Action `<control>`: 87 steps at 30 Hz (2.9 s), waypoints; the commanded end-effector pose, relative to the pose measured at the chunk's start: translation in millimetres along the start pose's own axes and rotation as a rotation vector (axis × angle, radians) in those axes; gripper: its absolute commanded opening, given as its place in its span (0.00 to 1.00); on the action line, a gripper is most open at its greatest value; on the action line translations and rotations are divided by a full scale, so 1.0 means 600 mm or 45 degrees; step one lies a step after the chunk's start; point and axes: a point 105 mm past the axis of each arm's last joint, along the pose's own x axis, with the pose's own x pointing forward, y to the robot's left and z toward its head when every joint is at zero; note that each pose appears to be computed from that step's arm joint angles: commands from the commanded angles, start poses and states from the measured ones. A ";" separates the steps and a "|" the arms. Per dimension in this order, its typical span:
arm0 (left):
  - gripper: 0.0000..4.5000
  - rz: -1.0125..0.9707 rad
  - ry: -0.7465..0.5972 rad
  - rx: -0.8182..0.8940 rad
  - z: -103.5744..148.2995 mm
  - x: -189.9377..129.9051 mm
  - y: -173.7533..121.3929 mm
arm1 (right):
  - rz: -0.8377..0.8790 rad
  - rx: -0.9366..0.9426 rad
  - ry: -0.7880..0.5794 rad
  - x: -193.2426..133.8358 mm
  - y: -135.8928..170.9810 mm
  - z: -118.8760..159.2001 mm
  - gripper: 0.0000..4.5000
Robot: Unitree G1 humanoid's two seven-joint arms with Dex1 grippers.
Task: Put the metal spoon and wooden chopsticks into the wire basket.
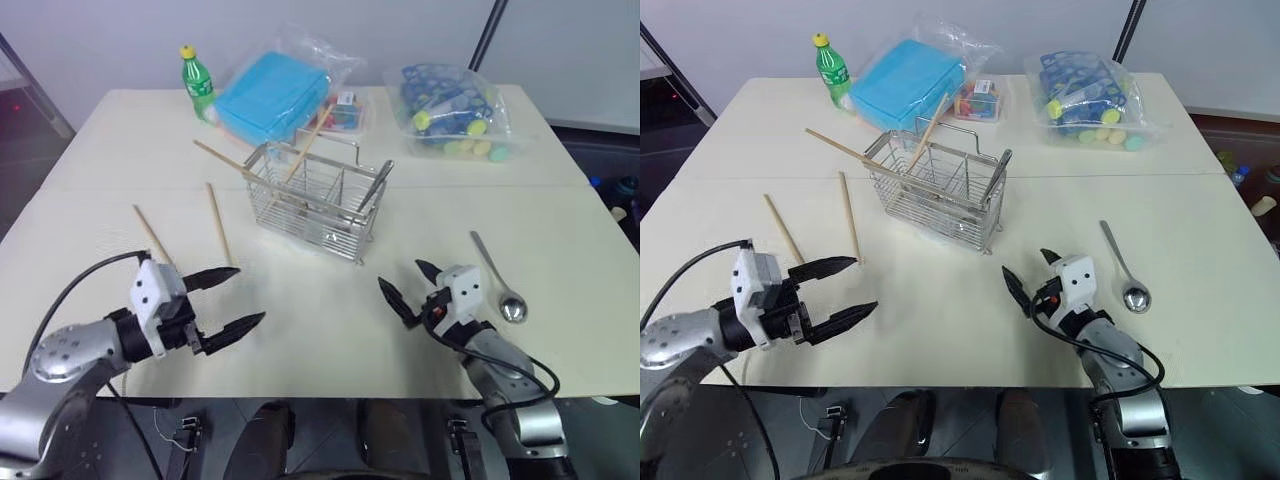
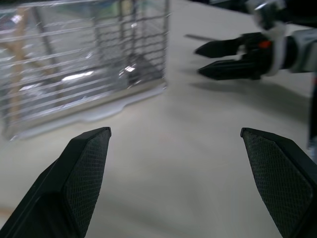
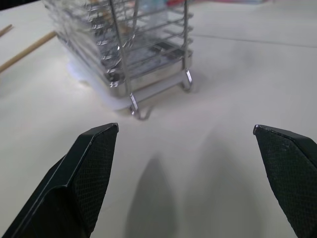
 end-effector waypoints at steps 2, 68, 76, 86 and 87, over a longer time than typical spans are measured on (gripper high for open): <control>0.98 -0.133 0.004 0.052 0.003 0.011 0.015 | -0.176 -0.081 0.056 -0.008 -0.054 0.020 1.00; 1.00 -0.300 -0.192 0.070 0.022 0.071 -0.008 | -0.041 0.130 0.849 -0.057 -0.198 0.020 0.01; 1.00 -0.281 -0.191 0.068 0.021 0.070 -0.003 | -0.073 0.122 0.826 -0.044 -0.201 0.027 0.01; 1.00 -0.239 -0.204 0.089 0.032 0.068 0.023 | -0.346 -0.018 0.256 0.052 -0.250 0.196 0.01; 1.00 -0.220 -0.211 0.091 0.035 0.068 0.028 | -0.362 -0.048 0.189 0.059 -0.247 0.218 0.01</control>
